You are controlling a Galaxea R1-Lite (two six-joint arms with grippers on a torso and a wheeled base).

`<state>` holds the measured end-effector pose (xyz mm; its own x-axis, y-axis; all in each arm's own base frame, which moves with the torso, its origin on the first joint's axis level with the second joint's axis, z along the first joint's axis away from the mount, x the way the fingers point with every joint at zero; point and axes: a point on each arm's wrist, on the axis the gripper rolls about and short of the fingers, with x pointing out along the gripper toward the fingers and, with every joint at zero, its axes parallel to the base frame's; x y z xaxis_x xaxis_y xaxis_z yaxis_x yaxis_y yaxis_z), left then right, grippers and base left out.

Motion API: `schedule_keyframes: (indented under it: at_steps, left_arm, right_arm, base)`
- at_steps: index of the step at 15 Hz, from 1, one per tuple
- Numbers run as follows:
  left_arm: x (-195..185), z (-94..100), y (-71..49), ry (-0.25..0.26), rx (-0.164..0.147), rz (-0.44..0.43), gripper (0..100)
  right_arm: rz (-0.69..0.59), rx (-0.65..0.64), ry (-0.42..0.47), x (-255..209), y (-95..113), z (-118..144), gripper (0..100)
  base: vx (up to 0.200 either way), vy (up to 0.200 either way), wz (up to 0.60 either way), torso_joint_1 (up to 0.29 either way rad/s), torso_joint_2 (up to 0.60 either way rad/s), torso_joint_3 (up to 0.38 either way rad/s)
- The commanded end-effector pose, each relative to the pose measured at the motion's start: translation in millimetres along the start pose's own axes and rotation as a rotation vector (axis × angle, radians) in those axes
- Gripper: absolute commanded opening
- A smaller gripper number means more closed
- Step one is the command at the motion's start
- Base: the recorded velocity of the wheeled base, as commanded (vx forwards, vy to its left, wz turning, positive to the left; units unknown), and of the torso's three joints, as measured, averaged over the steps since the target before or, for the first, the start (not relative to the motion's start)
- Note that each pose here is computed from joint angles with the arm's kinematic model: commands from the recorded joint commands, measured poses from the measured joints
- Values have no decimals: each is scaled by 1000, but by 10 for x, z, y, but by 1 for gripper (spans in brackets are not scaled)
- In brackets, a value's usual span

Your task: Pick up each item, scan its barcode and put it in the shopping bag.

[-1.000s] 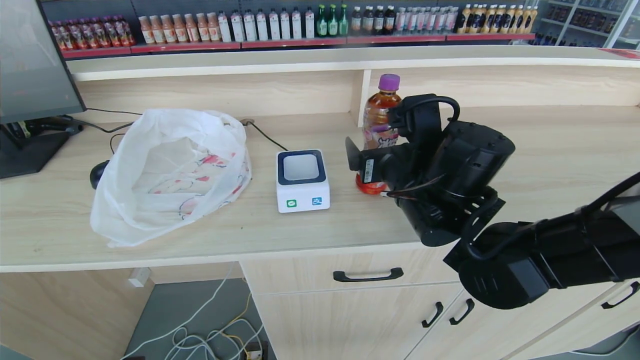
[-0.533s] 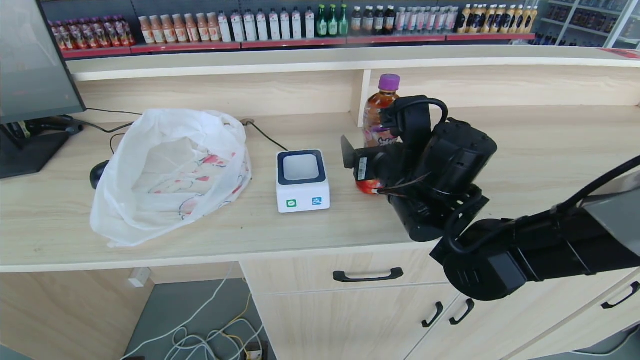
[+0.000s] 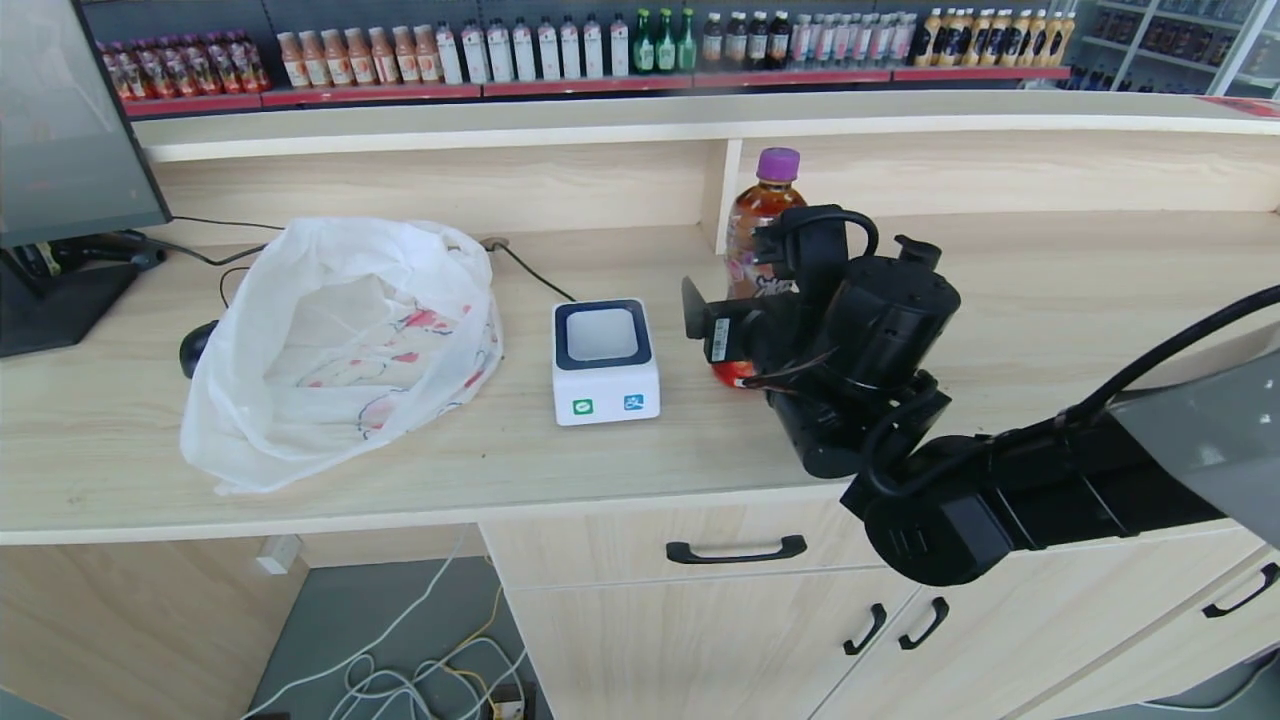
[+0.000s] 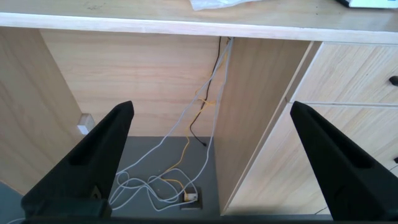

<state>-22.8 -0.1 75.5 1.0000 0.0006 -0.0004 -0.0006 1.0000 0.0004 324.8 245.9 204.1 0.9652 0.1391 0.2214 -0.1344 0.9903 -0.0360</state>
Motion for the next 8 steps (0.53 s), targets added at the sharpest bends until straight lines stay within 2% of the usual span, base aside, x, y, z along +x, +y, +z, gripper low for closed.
schedule_keyframes:
  at_steps: [1, 8]
  left_arm:
    - [0, 0, 0, 0, 0, 1, 100]
    - [0, 0, 0, 0, 0, 1, 100]
  right_arm:
    - [-7, 3, -5, 49, -1, -12, 100]
    - [-31, -11, 0, 147, -87, -89, 100]
  base:
    - [0, 0, 0, 0, 0, 0]
    - [0, 0, 0, 0, 0, 0]
